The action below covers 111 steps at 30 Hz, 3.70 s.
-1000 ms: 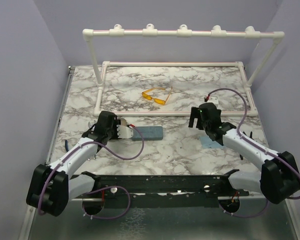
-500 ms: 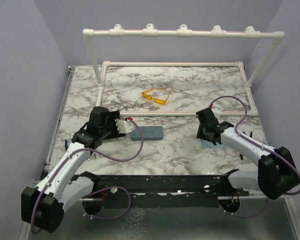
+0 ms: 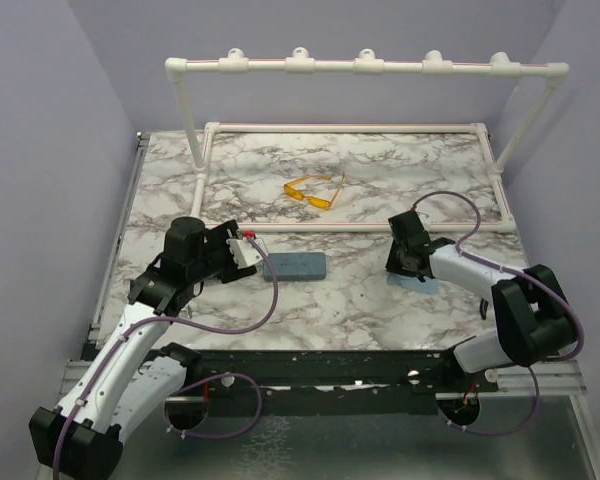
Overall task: Organize the sunglasses
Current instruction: Move the glasses cleaning cloth to the center of the board, then adjust the glasses cleaning cloth at the center of the board.
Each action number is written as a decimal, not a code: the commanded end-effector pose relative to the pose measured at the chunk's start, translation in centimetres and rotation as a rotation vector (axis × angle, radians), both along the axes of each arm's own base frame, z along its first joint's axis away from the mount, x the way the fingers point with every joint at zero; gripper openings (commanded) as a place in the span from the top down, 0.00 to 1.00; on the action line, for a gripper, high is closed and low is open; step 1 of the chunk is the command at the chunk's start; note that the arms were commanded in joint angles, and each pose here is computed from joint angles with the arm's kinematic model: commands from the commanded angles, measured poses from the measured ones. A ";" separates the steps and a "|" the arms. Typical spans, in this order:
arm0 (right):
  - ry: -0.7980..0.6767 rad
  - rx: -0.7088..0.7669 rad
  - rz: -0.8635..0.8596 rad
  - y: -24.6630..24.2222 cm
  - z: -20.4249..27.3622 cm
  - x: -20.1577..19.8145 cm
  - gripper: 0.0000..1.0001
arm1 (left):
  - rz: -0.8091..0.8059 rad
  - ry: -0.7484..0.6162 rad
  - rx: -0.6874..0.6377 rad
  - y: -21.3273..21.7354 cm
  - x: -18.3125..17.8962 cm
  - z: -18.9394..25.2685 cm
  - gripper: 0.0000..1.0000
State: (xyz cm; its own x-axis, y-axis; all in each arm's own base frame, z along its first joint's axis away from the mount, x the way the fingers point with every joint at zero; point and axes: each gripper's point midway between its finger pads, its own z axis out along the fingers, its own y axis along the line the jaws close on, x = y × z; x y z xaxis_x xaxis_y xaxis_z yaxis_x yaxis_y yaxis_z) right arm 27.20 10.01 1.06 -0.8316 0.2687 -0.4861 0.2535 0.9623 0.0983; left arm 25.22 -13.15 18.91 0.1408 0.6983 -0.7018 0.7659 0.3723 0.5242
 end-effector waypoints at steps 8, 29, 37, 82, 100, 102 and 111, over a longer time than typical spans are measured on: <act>0.309 0.407 0.395 17.3 -1.6 -7.3 0.78 | -0.120 0.025 -0.087 -2.2 -1.9 0.9 0.28; 0.061 0.260 0.264 6.9 3.3 -0.5 0.70 | -0.196 0.204 -0.228 -12.9 -4.0 -6.2 0.57; 0.154 0.141 0.288 5.5 0.1 0.7 0.70 | -0.275 0.185 -0.206 -17.0 -5.5 -8.9 0.59; 0.075 0.152 0.291 5.2 1.7 0.5 0.57 | -0.296 0.200 -0.104 -19.0 -6.8 -13.0 0.62; 0.049 0.319 0.338 8.2 1.1 0.4 0.65 | -0.350 0.159 0.023 -19.2 -6.0 -14.5 0.62; 0.040 0.337 0.356 8.5 1.3 0.4 0.66 | -0.360 0.150 0.036 -19.4 -5.9 -14.8 0.62; 0.011 0.351 0.404 9.1 2.6 0.8 0.67 | -0.346 0.140 0.063 -19.8 -5.1 -15.2 0.61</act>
